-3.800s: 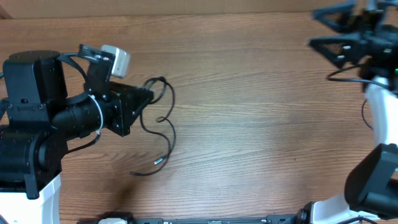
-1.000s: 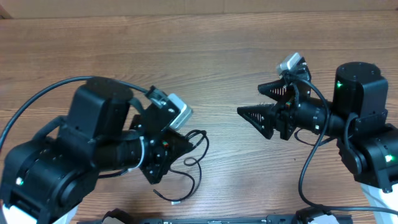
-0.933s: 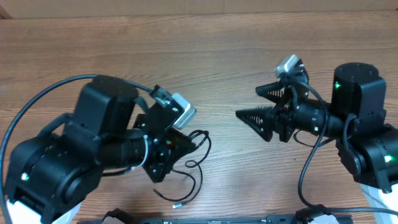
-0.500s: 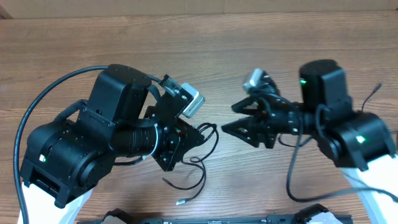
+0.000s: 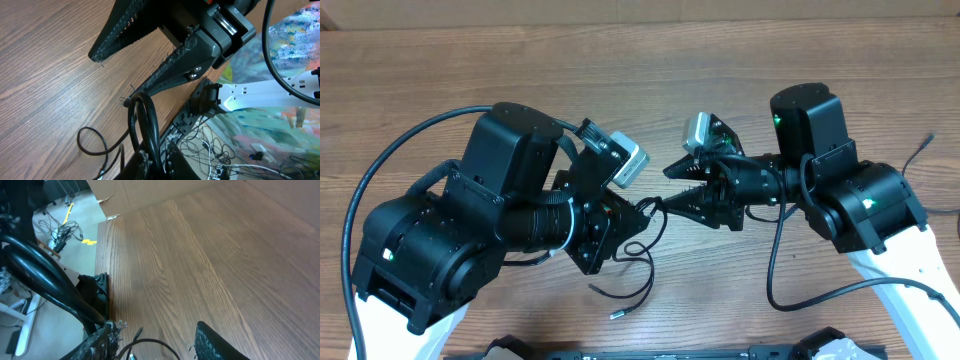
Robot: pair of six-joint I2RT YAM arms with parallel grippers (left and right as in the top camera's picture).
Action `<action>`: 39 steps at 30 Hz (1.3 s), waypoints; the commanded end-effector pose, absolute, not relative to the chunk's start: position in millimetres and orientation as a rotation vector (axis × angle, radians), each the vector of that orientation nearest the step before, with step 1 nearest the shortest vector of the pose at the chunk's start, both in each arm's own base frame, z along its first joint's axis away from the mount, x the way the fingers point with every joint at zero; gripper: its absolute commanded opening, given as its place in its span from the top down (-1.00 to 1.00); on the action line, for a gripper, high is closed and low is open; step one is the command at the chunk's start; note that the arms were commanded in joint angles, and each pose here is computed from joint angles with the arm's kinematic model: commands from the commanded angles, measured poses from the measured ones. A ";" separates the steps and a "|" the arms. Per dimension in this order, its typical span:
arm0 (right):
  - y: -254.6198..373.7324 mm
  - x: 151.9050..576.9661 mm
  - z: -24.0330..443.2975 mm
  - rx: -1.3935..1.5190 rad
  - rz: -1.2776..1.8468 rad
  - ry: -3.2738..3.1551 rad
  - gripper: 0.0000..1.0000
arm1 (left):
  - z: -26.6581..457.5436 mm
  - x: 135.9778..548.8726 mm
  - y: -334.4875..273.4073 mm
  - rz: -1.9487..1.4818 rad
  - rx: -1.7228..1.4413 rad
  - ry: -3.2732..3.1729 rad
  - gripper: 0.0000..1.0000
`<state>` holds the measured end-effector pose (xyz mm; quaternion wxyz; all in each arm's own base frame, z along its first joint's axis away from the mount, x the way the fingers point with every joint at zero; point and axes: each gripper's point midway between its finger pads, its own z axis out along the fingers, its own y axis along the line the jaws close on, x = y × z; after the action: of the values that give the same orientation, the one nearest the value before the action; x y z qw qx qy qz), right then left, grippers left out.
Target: Untangle cables
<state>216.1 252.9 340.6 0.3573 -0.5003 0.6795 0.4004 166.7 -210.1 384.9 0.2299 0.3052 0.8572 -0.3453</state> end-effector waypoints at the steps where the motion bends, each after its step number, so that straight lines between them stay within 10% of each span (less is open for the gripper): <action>1: 255.4 210.2 351.3 -1.314 1.053 1.690 0.04 | 388.7 167.6 -210.4 -0.943 0.827 2.353 0.79; 33: 252.2 172.0 354.7 -1.220 1.361 1.855 0.10 | 396.0 176.2 -214.3 -0.938 0.821 2.300 0.81; 39: 251.7 171.7 353.4 -1.208 1.366 1.876 -0.47 | 391.3 185.9 -206.8 -0.848 0.781 2.317 0.83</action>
<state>183.2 251.5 338.2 0.2553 -0.4418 0.7107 0.4843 178.6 -210.9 390.3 0.2592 0.3027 0.8537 -0.3353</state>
